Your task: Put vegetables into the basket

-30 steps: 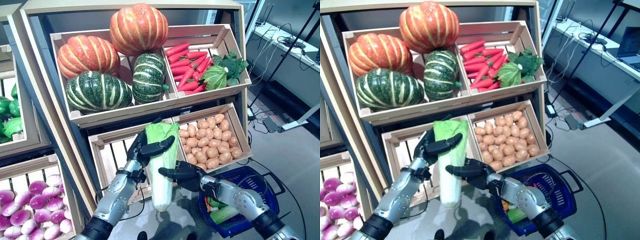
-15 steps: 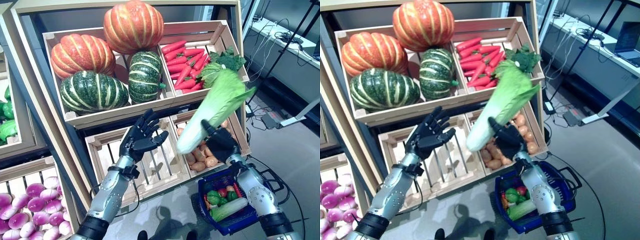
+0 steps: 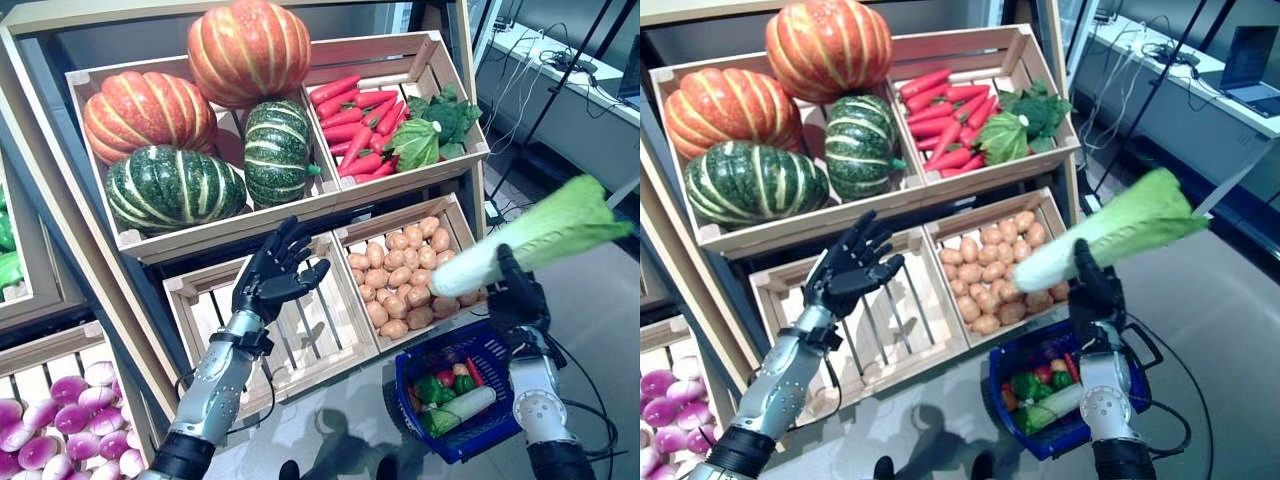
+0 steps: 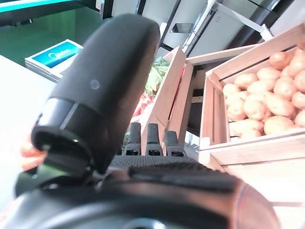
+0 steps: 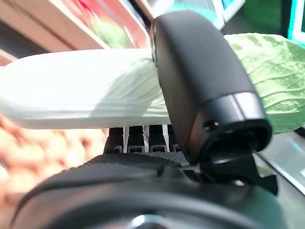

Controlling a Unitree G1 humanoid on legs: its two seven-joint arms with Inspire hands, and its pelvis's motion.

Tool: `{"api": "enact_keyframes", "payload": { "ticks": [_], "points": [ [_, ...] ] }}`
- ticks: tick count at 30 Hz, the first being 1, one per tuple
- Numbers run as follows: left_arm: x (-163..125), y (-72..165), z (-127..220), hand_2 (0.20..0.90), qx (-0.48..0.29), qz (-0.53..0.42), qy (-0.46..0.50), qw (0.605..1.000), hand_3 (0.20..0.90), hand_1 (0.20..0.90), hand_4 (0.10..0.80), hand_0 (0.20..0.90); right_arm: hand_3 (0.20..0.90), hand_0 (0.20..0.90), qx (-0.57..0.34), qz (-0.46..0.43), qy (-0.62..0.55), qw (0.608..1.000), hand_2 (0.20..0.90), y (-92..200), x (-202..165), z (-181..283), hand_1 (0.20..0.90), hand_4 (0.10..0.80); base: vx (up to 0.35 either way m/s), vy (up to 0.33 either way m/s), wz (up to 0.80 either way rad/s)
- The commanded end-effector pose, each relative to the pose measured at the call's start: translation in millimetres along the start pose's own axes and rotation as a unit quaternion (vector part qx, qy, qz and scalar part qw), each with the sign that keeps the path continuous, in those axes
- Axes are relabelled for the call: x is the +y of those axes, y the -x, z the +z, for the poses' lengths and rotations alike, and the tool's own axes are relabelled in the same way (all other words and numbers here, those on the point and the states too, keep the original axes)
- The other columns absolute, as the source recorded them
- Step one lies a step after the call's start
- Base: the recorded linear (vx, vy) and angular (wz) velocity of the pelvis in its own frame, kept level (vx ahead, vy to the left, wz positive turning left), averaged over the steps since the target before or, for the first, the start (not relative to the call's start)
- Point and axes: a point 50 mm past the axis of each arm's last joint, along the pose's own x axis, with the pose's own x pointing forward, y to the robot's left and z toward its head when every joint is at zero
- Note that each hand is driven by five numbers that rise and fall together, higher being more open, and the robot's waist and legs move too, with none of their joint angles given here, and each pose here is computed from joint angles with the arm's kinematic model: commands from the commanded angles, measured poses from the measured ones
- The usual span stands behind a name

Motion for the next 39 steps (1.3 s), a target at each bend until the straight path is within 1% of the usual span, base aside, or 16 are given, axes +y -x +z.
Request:
{"api": "enact_keyframes", "payload": {
  "ticks": [1,2,5,9,11,14,16,17,23,33,39],
  "points": [
    [-7,-16,47,0.9,-0.11,-0.04,-0.01,0.993,0.9,0.9,0.8,0.9,0.3,0.3,-0.189,0.017,-0.065,0.98,0.3,-12,24,62,0.3,0.4,-0.059,-0.03,-0.11],
    [-7,-17,48,0.9,-0.112,-0.041,-0.01,0.993,0.9,0.9,0.8,0.9,0.3,0.3,-0.192,0.014,-0.067,0.979,0.3,-12,24,63,0.3,0.4,-0.131,-0.041,-0.1],
    [-15,-23,60,0.9,-0.139,-0.06,-0.019,0.988,0.9,0.9,0.8,0.9,0.3,0.3,-0.225,-0.039,-0.11,0.967,0.3,-17,9,72,0.3,0.4,-0.169,-0.04,-0.04],
    [-24,-31,71,0.9,-0.168,-0.077,-0.024,0.983,0.9,0.9,0.8,0.9,0.3,0.3,-0.237,-0.082,-0.159,0.955,0.3,-26,-7,75,0.3,0.4,-0.134,-0.046,0.0],
    [-30,-34,79,0.9,-0.184,-0.09,-0.029,0.978,0.9,0.9,0.8,0.9,0.3,0.3,-0.24,-0.096,-0.179,0.949,0.3,-29,-14,74,0.3,0.4,-0.154,-0.053,0.02],
    [-38,-38,88,0.9,-0.208,-0.109,-0.031,0.971,0.9,0.9,0.8,0.9,0.3,0.3,-0.244,-0.096,-0.212,0.941,0.3,-37,-15,76,0.3,0.4,-0.162,-0.059,0.02],
    [-46,-41,96,0.9,-0.223,-0.129,-0.03,0.966,0.9,0.9,0.8,0.9,0.3,0.3,-0.243,-0.082,-0.227,0.94,0.3,-44,-6,77,0.3,0.4,-0.21,-0.083,0.07],
    [-54,-42,103,0.9,-0.238,-0.149,-0.046,0.959,0.9,0.9,0.8,0.9,0.3,0.3,-0.243,-0.069,-0.234,0.939,0.3,-49,4,78,0.3,0.4,-0.216,-0.092,0.16],
    [-75,-47,122,0.9,-0.274,-0.191,-0.073,0.94,0.9,0.9,0.8,0.9,0.3,0.3,-0.253,-0.015,-0.263,0.931,0.3,-61,34,85,0.3,0.4,-0.146,-0.069,0.04],
    [-89,-51,147,0.9,-0.304,-0.228,-0.092,0.92,0.9,0.9,0.8,0.9,0.3,0.3,-0.262,0.015,-0.255,0.931,0.3,-74,58,104,0.3,0.4,-0.063,-0.056,0.09],
    [-94,-52,157,0.9,-0.313,-0.225,-0.099,0.918,0.9,0.9,0.8,0.9,0.3,0.3,-0.267,-0.001,-0.237,0.934,0.3,-79,68,120,0.3,0.4,-0.014,-0.023,-0.08]
  ]
}}
